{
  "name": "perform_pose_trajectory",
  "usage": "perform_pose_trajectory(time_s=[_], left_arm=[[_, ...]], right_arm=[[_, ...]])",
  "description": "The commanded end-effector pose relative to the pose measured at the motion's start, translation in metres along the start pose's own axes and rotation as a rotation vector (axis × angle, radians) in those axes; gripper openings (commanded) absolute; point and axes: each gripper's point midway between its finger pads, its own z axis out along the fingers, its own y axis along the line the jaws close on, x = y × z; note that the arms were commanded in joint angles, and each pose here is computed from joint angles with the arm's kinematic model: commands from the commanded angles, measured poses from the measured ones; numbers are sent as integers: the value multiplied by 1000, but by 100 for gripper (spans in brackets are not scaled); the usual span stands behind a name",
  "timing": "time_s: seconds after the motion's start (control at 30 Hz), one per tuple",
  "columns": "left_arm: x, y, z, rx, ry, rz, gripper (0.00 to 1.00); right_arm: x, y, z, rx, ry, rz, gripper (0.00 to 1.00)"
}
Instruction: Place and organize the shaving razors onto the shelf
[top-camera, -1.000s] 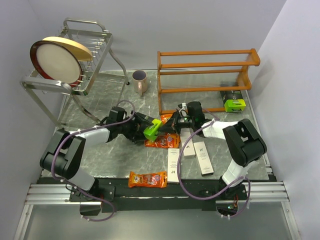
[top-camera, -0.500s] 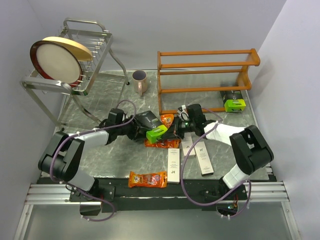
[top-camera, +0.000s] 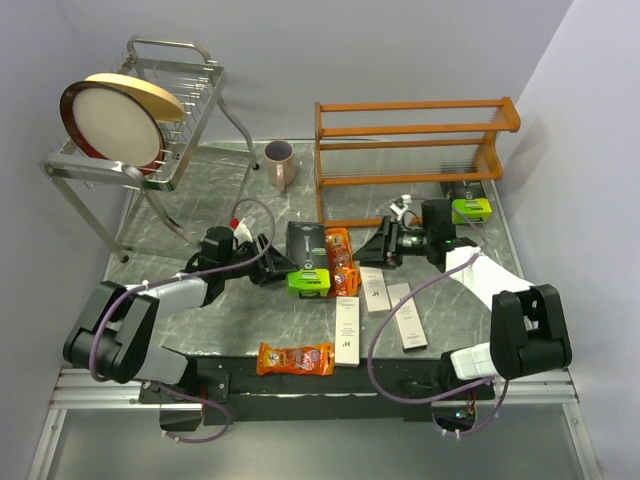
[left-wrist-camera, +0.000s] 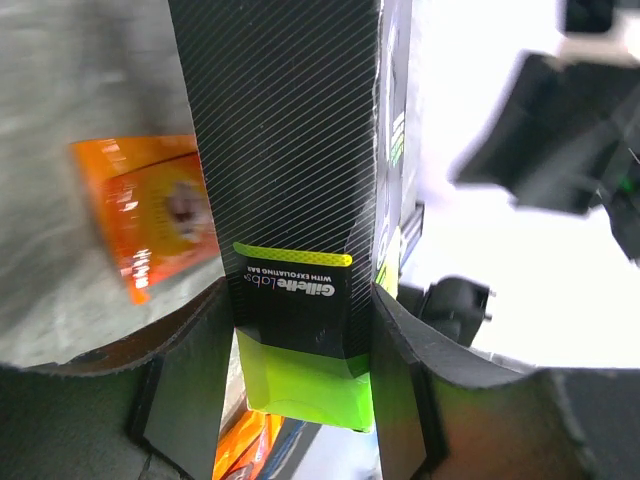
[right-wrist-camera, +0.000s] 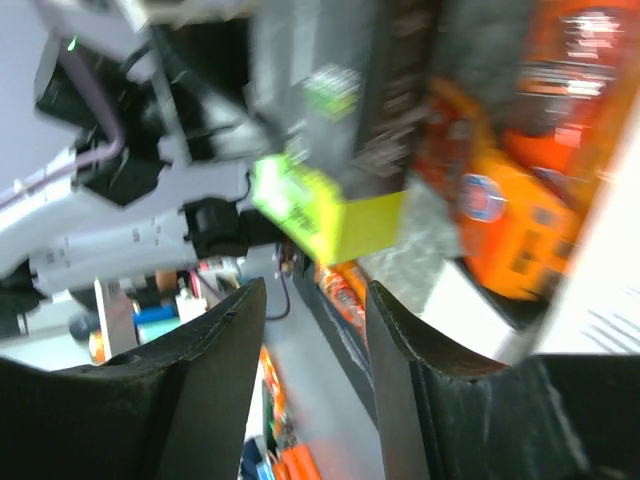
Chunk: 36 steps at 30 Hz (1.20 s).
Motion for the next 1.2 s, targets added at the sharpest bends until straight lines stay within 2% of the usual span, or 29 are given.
perform_pose_trajectory(time_s=[0.0,0.27,0.53,0.77,1.17], left_arm=[[-7,-65,-7,242,-4,284,42],[-30,-94,25,296,40,326,40],[-43,-82,66,272,77,164,41],[-53,-82,89,287,73,112,41],[-74,-57,130,230,75,-48,43]], right_arm=[[14,-9,-10,-7,15,19,52],[1,-7,-16,-4,-40,-7,53],[-8,-13,-28,5,-121,5,53],[-11,-21,-35,21,-144,23,53],[-24,-22,-37,27,-160,12,53]])
